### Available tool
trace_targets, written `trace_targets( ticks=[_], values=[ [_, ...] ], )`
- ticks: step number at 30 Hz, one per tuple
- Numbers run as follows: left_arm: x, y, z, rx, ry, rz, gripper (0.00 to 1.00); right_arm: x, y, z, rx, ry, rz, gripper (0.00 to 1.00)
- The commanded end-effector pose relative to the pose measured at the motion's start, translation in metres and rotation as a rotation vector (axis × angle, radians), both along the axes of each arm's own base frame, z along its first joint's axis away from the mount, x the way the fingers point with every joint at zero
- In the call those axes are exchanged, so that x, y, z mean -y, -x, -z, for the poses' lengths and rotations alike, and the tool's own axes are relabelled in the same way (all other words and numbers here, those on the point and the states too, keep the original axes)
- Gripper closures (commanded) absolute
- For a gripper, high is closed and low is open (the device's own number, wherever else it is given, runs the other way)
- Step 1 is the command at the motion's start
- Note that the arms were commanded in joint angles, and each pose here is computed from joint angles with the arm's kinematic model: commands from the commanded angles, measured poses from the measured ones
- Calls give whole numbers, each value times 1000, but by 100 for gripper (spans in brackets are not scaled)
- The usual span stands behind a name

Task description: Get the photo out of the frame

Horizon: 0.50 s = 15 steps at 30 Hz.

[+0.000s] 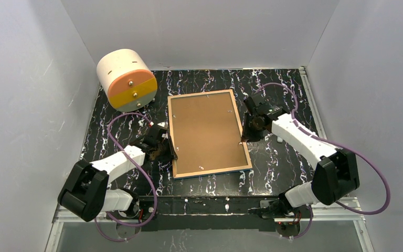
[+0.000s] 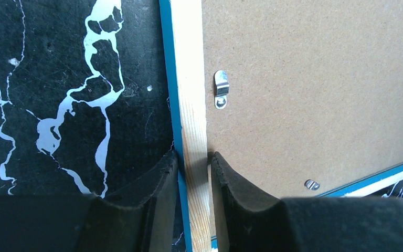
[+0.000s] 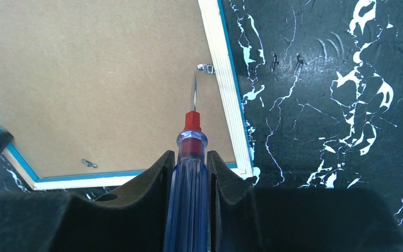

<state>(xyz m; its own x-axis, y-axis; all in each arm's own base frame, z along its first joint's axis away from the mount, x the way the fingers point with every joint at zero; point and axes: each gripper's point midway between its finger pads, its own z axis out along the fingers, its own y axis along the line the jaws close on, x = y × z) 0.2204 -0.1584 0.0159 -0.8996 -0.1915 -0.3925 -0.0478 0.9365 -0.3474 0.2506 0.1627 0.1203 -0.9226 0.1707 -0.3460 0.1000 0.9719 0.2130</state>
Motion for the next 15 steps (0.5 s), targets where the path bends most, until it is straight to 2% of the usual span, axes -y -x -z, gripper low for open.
trace_targets(
  ticks=[1,15],
  values=[
    [-34,48,37,-179,-157,29,88,1,-5,2,-13,24,-22,99],
    [-34,48,37,-178,-156,30,91,12,-22,4,1,100,-26,99]
  ],
)
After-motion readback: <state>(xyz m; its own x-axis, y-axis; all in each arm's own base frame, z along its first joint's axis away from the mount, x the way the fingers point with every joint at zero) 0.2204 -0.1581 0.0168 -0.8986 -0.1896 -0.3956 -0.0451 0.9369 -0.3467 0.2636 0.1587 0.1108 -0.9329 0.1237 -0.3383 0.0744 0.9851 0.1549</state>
